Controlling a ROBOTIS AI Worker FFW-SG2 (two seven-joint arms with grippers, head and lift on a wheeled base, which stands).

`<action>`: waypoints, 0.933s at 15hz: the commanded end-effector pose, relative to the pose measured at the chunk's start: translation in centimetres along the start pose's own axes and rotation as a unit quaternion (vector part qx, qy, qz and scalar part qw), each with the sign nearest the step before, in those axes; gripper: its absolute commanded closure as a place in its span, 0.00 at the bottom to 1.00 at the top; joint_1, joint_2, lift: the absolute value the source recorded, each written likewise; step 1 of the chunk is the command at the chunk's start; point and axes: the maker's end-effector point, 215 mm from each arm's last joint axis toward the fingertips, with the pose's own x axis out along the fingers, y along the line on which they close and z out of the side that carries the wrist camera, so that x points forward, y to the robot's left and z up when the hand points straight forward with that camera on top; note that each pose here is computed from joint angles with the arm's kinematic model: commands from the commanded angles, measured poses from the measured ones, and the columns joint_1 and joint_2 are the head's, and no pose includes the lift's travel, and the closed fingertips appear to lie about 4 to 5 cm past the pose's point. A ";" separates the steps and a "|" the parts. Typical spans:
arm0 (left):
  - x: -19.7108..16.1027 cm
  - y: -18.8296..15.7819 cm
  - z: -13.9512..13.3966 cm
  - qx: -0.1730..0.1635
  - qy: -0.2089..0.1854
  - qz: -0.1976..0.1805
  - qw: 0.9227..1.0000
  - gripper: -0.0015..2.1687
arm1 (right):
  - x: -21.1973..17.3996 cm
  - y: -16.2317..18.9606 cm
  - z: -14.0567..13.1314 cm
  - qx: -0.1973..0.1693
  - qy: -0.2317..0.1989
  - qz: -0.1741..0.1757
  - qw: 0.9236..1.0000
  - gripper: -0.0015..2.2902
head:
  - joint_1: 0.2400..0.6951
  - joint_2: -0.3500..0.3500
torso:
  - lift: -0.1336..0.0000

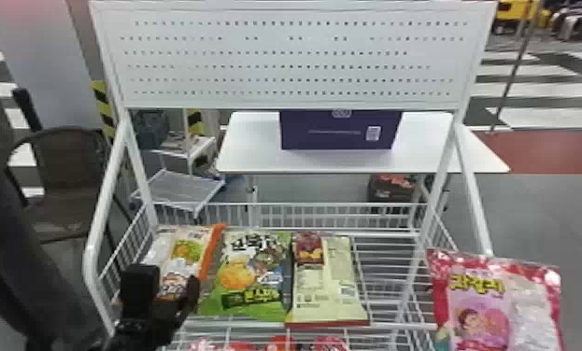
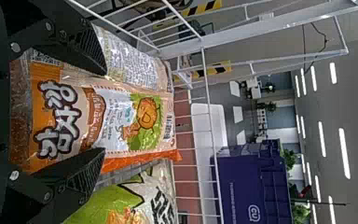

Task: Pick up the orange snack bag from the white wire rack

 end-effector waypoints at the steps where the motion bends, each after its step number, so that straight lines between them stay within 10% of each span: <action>1: 0.1 -0.1 -0.4 0.001 0.009 0.002 1.000 0.55 | 0.0 0.0 0.0 0.000 0.000 0.000 1.000 0.94 | 0.57 0.50 | 1.00; 3: -0.1 0.2 -1.4 0.002 0.022 0.006 1.000 0.74 | 0.0 -0.1 0.0 0.001 0.000 0.000 1.000 0.94 | 0.57 0.50 | 1.00; 14: -4.8 0.8 2.2 -0.024 -0.025 0.012 0.999 0.80 | 0.0 0.0 0.2 0.002 -0.003 0.000 1.000 0.94 | 0.57 0.50 | 1.00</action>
